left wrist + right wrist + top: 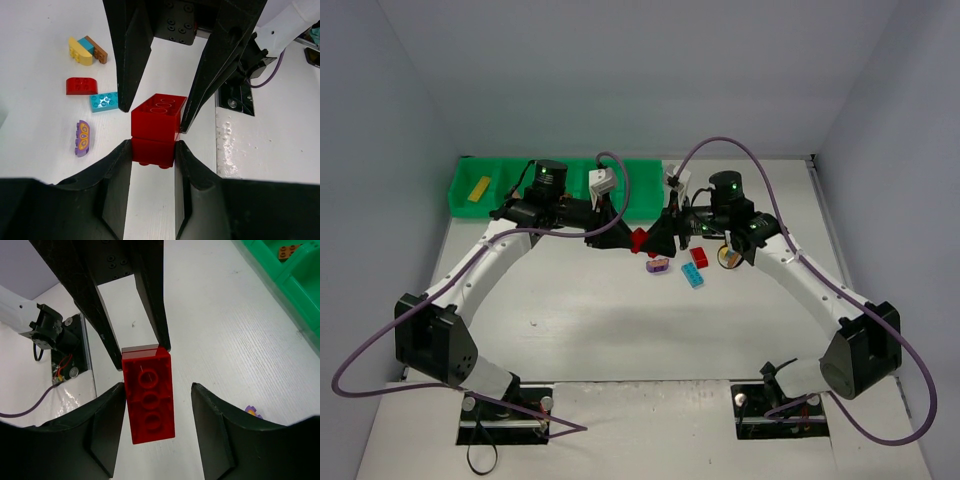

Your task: Sort the legos into containers by color

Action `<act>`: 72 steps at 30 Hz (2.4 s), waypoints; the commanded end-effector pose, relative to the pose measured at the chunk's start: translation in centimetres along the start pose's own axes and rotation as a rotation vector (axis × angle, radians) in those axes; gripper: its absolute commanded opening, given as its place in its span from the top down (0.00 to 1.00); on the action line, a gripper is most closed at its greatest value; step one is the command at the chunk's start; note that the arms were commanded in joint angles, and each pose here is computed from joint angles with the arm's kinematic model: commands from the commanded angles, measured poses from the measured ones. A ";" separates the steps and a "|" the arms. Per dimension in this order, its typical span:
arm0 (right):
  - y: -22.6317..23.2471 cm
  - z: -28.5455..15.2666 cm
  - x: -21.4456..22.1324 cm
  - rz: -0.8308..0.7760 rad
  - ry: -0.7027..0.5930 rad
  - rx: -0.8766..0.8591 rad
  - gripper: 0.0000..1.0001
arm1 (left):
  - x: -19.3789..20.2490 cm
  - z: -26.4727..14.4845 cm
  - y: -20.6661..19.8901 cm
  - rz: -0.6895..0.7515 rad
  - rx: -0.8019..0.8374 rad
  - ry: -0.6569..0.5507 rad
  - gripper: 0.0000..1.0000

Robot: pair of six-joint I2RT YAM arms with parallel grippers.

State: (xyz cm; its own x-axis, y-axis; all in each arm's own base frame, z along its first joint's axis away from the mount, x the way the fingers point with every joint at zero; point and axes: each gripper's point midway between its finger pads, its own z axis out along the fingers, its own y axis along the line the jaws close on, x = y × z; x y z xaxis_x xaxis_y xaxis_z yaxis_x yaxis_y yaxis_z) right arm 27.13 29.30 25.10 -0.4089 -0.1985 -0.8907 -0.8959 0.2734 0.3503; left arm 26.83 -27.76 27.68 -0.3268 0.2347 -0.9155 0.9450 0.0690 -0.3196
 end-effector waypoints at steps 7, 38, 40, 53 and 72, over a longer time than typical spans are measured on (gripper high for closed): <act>0.0 -0.7 -0.9 -0.066 -0.019 0.023 0.64 | -3.2 -1.0 -0.8 0.122 -0.007 -0.042 1.00; -15.2 -2.0 -6.5 -0.017 -0.170 0.584 1.00 | 4.1 -4.1 8.1 -0.157 -0.508 0.052 1.00; -17.3 -1.5 -7.9 -0.024 -0.195 0.630 1.00 | 3.9 -4.8 8.3 -0.171 -0.578 0.020 1.00; -28.7 8.0 -6.7 0.048 -0.162 0.676 0.60 | 3.1 -8.1 8.4 -0.186 -0.800 -0.069 1.00; -22.4 -4.1 -7.0 0.202 -0.258 0.893 0.18 | -7.3 -4.5 15.5 -0.020 -0.935 -0.216 1.00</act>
State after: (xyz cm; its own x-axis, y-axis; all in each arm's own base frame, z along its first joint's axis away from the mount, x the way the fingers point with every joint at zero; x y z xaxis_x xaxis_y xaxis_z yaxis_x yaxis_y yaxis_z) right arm 51.63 23.79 16.83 -0.5170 -0.0195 -0.8558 -0.3977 0.8908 0.2199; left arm 40.97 -22.19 24.76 -0.4228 0.0973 -0.9010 0.5408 0.8249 -0.1647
